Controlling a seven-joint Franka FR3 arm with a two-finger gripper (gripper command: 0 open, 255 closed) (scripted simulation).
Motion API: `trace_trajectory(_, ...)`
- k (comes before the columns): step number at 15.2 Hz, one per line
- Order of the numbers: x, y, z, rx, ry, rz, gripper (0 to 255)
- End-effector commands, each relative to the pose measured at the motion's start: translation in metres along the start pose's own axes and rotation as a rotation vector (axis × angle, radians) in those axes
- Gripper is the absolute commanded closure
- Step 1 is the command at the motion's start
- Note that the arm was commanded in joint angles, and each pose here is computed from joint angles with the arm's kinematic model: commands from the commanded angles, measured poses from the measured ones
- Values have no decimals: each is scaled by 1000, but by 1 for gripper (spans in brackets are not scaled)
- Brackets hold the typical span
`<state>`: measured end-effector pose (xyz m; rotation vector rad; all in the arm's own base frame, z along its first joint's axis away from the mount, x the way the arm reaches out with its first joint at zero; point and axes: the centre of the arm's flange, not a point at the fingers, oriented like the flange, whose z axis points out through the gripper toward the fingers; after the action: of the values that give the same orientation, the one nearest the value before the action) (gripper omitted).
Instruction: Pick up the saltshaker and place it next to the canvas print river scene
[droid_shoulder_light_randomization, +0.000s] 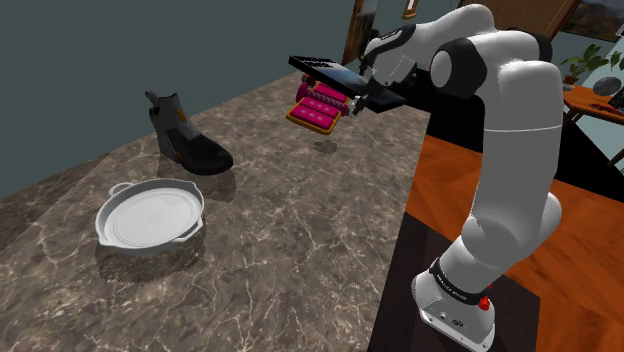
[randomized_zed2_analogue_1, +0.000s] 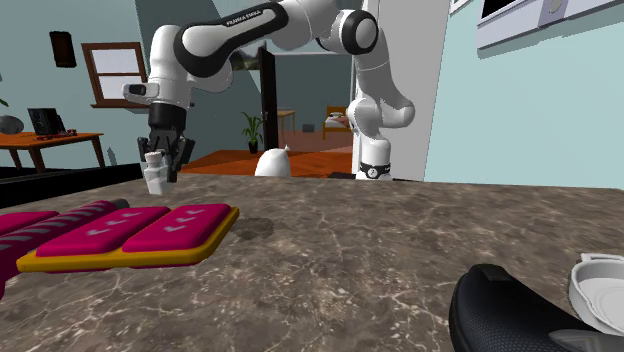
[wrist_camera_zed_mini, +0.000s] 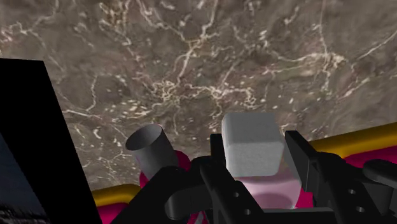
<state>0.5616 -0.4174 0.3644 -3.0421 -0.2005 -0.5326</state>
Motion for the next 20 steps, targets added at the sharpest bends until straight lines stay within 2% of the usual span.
trace_trajectory(1, -2, 0, 9, 0, 0, 0, 255)
trace_trajectory(8, -14, 1, 42, 0, 0, 0, 255)
trace_trajectory(15, -14, 1, 42, 0, 0, 0, 255)
trace_trajectory(16, -14, 1, 42, 0, 0, 0, 0)
trace_trajectory(20, -14, 1, 42, 0, 0, 0, 0)
